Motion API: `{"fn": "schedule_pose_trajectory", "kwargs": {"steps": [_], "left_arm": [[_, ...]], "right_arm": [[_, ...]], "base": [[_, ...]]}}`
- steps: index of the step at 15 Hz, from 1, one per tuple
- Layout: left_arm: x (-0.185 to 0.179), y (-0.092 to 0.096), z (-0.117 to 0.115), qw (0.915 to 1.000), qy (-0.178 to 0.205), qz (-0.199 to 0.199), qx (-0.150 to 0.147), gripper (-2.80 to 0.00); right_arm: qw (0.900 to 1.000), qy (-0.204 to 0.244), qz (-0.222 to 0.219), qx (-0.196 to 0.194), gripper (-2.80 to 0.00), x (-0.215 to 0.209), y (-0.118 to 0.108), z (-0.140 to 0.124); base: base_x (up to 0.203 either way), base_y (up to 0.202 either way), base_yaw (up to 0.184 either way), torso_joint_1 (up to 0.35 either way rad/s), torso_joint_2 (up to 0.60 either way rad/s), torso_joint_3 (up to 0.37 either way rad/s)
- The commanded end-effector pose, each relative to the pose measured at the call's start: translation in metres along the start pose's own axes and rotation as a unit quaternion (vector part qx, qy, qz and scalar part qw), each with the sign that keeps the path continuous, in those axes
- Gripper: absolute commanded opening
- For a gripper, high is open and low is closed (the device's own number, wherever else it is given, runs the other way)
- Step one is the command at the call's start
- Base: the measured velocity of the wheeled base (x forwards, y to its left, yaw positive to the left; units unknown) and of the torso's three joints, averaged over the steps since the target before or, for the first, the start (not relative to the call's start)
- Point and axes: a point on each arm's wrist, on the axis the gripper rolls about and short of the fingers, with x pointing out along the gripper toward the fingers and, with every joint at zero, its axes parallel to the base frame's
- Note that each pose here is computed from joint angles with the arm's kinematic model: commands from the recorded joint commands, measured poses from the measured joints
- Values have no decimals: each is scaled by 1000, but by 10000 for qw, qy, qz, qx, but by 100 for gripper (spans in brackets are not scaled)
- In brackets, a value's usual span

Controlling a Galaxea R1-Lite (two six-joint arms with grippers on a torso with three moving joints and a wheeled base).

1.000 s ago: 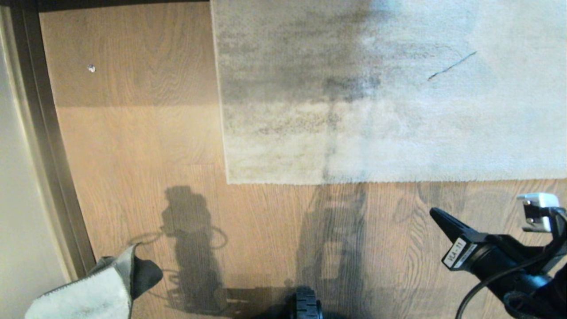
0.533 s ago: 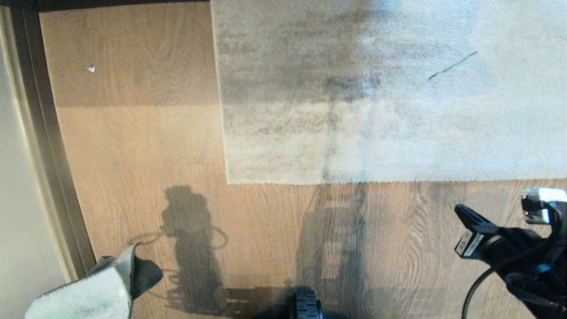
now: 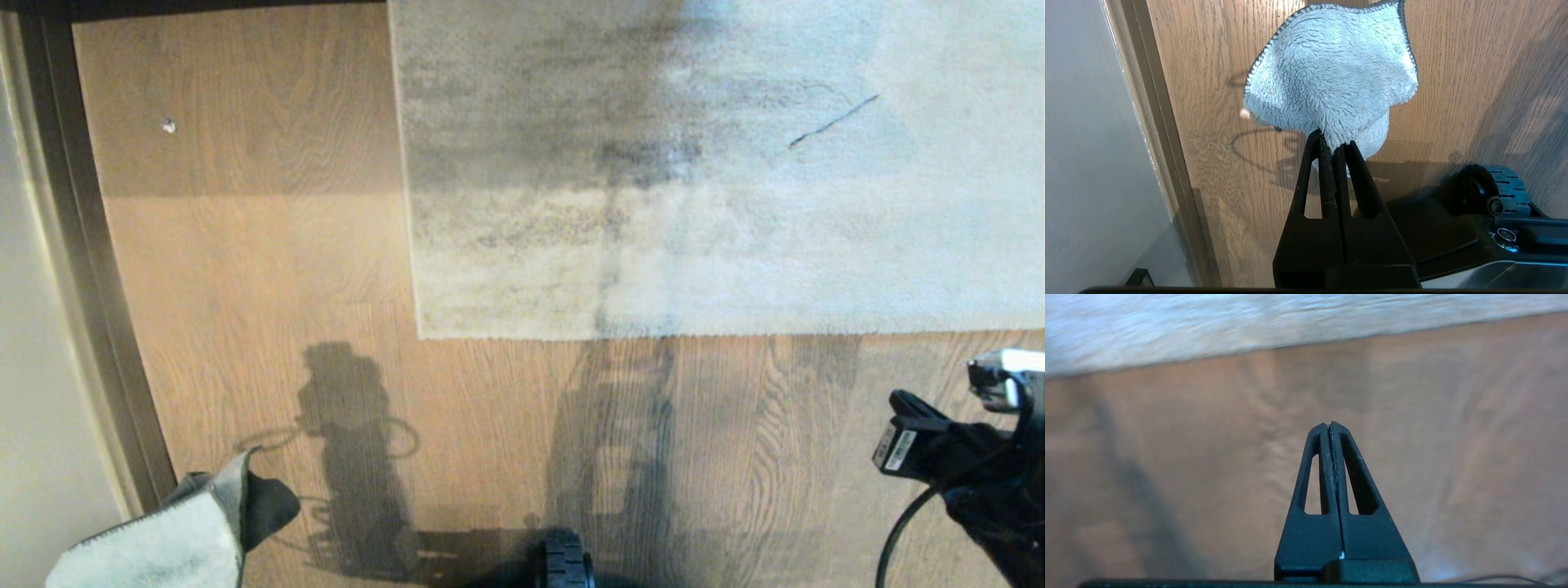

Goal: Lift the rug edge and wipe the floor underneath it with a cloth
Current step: Put down the rag

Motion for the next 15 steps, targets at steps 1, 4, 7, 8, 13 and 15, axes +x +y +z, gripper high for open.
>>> {"fn": "schedule_pose_trajectory", "kwargs": {"steps": [1,4,7,8,13,15], "left_arm": [[0,0,0,10000,5,1,-2,-280],[0,0,0,10000,5,1,-2,-280],[0,0,0,10000,5,1,-2,-280],[0,0,0,10000,5,1,5,-280],[0,0,0,10000,5,1,-1,-280],[0,0,0,10000,5,1,-2,-280]], "right_arm": [[9988,-224,-413,157,-280,0,-15,8],[9972,-539,-472,229,-280,-11,-23,20],[9952,-847,-462,164,-280,-28,-30,32],[9951,-868,-447,167,-280,-36,-33,33],[9992,-339,-187,116,-280,-61,-42,22],[9998,-115,-32,137,-280,-72,-48,16]], "base": [[0,0,0,0,0,0],[0,0,0,0,0,0],[0,0,0,0,0,0],[0,0,0,0,0,0],[0,0,0,0,0,0],[0,0,0,0,0,0]]}}
